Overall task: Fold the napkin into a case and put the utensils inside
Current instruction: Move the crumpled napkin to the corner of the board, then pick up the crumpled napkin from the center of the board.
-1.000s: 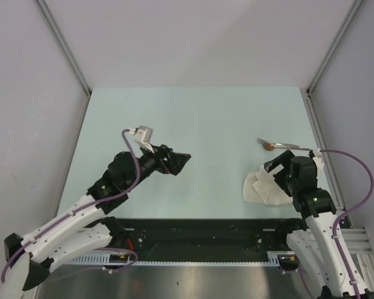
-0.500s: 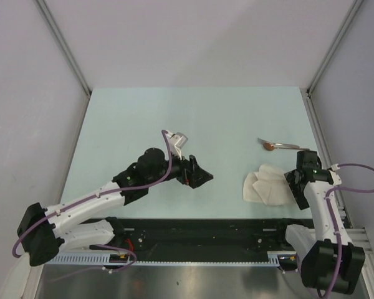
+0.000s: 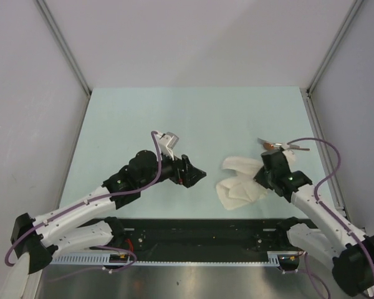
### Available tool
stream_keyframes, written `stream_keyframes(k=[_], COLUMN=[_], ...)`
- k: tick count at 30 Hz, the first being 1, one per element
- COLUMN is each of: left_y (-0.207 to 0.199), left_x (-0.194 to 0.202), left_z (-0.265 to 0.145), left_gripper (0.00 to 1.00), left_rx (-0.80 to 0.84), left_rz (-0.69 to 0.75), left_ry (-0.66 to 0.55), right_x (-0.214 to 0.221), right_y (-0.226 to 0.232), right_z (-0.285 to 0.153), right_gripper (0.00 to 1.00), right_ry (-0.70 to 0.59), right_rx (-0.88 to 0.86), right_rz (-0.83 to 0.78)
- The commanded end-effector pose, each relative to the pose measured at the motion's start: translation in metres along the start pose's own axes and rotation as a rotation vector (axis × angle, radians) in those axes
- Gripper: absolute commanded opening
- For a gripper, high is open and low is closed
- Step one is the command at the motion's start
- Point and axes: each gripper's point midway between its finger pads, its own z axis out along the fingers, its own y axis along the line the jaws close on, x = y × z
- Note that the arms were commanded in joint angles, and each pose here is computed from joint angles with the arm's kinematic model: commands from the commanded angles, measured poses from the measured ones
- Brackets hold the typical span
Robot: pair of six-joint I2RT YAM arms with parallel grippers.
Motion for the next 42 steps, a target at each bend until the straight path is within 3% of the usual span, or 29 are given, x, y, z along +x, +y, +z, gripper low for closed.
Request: stream_keyframes(k=[1, 5, 9, 10, 13, 16, 21, 26, 30, 31, 35, 36, 37, 38, 39, 41, 42], left_y=[0.01, 0.036, 0.054, 0.06, 0.088, 0.122, 0.153, 0.184, 0.2, 0.206, 0.212, 0.212, 0.21, 0.21, 0.207, 0.195, 0.189], left_x=[-0.021, -0.027, -0.026, -0.021, 0.004, 0.038, 0.074, 0.099, 0.125, 0.131, 0.137, 0.135, 0.122, 0.118, 0.103, 0.072, 0.056], left_z=[-0.011, -0.022, -0.029, -0.024, -0.014, -0.004, 0.007, 0.0, -0.005, -0.008, -0.012, -0.013, -0.012, -0.016, -0.016, -0.025, -0.029], left_gripper=[1.0, 1.0, 1.0, 1.0, 1.0, 1.0, 1.0, 1.0, 0.92, 0.9, 0.59, 0.44, 0.36, 0.14, 0.02, 0.0, 0.0], left_rx=[-0.091, -0.254, -0.347, -0.369, -0.489, -0.621, -0.722, -0.813, -0.839, -0.851, -0.85, -0.845, -0.836, -0.837, -0.836, -0.815, -0.803], left_rz=[0.04, 0.011, 0.006, 0.007, -0.035, -0.107, -0.138, -0.173, -0.211, -0.222, -0.243, -0.237, -0.234, -0.223, -0.214, -0.188, -0.172], left_ry=[-0.068, -0.096, -0.098, -0.073, 0.044, 0.199, 0.297, 0.305, 0.37, 0.376, 0.383, 0.382, 0.35, 0.351, 0.317, 0.244, 0.206], right_x=[0.017, 0.061, 0.08, 0.083, 0.065, 0.063, 0.099, 0.135, 0.157, 0.157, 0.144, 0.135, 0.126, 0.12, 0.104, 0.08, 0.058], right_y=[0.101, 0.185, 0.192, 0.184, 0.137, 0.103, 0.111, 0.13, 0.129, 0.129, 0.124, 0.124, 0.127, 0.122, 0.127, 0.127, 0.135], right_z=[-0.041, -0.098, -0.087, -0.079, -0.043, -0.03, -0.034, -0.022, 0.002, 0.005, 0.008, 0.007, 0.0, -0.004, -0.009, -0.026, -0.035], right_gripper=[0.0, 0.0, 0.01, 0.32, 0.82, 0.93, 0.93, 0.9, 0.81, 0.74, 0.56, 0.51, 0.41, 0.33, 0.16, 0.02, 0.0], right_ry=[-0.008, 0.055, 0.138, 0.162, 0.15, 0.175, 0.268, 0.311, 0.358, 0.352, 0.299, 0.265, 0.234, 0.223, 0.18, 0.125, 0.064], right_rx=[-0.315, -0.573, -0.62, -0.603, -0.449, -0.418, -0.572, -0.599, -0.508, -0.491, -0.412, -0.398, -0.406, -0.385, -0.377, -0.369, -0.37], right_rz=[-0.124, -0.405, -0.563, -0.583, -0.562, -0.559, -0.582, -0.641, -0.705, -0.717, -0.75, -0.752, -0.753, -0.777, -0.769, -0.768, -0.76])
